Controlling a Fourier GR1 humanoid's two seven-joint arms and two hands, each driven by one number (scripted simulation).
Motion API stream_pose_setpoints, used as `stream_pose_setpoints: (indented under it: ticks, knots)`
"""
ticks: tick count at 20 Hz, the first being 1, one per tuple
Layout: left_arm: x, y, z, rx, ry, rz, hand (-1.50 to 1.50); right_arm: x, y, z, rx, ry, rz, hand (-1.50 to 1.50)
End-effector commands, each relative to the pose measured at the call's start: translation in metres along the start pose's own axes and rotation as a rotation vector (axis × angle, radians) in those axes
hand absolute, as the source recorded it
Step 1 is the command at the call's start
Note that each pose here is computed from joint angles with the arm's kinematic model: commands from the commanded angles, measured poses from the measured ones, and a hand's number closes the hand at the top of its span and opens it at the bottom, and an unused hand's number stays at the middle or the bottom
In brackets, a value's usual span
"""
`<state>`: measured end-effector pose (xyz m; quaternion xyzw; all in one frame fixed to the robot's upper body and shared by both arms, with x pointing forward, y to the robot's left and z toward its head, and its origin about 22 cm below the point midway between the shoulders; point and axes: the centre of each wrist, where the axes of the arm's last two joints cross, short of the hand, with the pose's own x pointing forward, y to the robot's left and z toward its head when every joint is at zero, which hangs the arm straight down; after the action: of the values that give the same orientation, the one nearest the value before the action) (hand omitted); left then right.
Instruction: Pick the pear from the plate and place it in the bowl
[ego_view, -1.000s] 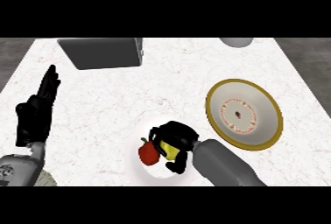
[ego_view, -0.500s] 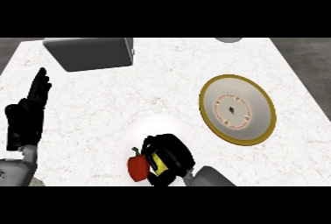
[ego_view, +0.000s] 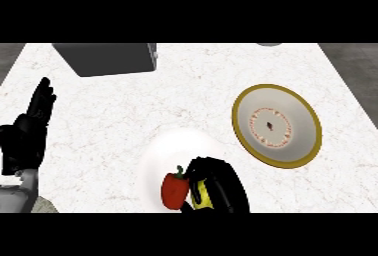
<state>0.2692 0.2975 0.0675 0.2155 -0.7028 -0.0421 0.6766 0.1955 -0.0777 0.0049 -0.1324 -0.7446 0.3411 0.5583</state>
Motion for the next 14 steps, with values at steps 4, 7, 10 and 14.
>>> stream_pose_setpoints:
  ticks: [4,7,10,14]
  knots:
    - [0.015,-0.018,0.003,-0.062,-0.069,0.025,0.0,0.024,-0.087,0.033,-0.27,0.094,0.022,1.5]
    - [0.013,-0.025,-0.015,-0.072,-0.065,0.02,0.0,0.025,-0.135,0.027,-0.317,0.096,0.039,1.5]
    - [0.03,-0.017,-0.018,-0.09,-0.069,0.027,0.0,0.005,-0.142,0.022,-0.362,0.119,-0.013,1.5]
    - [0.021,-0.032,-0.011,-0.088,-0.08,0.03,0.0,-0.044,-0.169,0.002,-0.451,0.127,0.135,1.5]
